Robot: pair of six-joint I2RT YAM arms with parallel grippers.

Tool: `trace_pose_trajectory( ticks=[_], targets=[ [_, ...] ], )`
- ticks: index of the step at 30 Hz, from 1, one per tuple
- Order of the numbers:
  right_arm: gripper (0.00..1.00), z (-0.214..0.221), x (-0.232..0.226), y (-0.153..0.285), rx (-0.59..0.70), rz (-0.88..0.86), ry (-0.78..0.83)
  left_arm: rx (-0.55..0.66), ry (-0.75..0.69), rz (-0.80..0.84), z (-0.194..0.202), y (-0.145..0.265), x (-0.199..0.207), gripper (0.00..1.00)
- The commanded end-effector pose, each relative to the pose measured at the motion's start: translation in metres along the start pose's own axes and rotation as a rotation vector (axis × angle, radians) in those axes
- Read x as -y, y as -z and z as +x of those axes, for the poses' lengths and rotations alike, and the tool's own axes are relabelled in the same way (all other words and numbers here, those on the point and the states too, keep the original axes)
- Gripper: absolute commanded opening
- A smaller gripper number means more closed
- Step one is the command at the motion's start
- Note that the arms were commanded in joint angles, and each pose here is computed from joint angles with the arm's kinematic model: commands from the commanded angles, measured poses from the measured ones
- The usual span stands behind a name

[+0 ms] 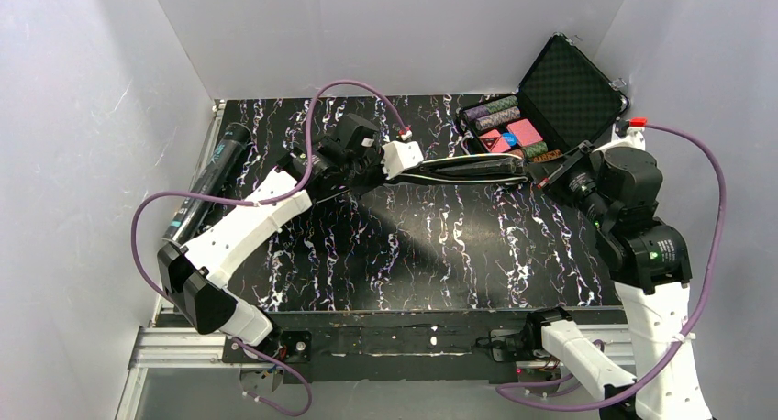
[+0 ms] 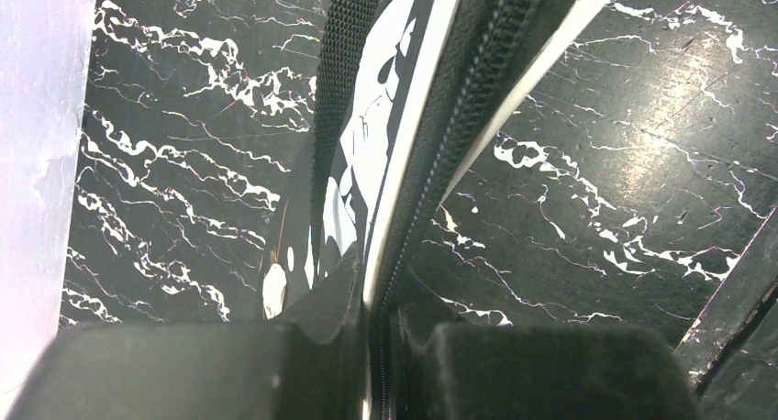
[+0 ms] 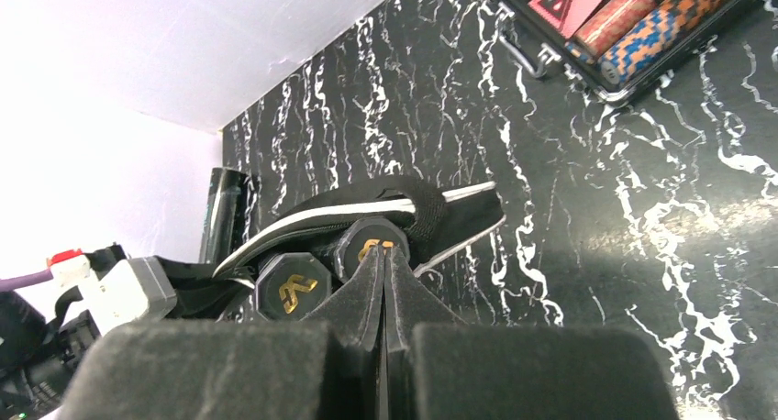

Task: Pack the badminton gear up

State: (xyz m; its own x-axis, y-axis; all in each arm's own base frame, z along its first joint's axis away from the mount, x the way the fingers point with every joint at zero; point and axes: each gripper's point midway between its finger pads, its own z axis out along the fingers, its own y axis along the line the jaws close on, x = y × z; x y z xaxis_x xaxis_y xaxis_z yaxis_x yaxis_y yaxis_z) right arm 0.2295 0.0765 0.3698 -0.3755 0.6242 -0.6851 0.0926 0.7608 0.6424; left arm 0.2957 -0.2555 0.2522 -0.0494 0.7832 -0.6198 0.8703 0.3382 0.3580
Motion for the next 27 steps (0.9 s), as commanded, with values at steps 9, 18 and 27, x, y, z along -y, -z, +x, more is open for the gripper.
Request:
trace_pose_trajectory(
  ticks=[9, 18, 27],
  targets=[
    [0.01, 0.021, -0.02, -0.017, -0.09, -0.136, -0.047, 0.138, 0.013, -0.036, -0.029, 0.024, -0.007, 0.0],
    [0.01, 0.049, -0.004, -0.039, -0.176, -0.106, -0.071, 0.168, 0.021, -0.016, -0.038, 0.027, -0.002, 0.0],
    [0.06, 0.029, 0.043, -0.04, -0.088, 0.144, 0.086, 0.157, 0.017, -0.012, -0.033, 0.027, 0.003, 0.0]
  ],
)
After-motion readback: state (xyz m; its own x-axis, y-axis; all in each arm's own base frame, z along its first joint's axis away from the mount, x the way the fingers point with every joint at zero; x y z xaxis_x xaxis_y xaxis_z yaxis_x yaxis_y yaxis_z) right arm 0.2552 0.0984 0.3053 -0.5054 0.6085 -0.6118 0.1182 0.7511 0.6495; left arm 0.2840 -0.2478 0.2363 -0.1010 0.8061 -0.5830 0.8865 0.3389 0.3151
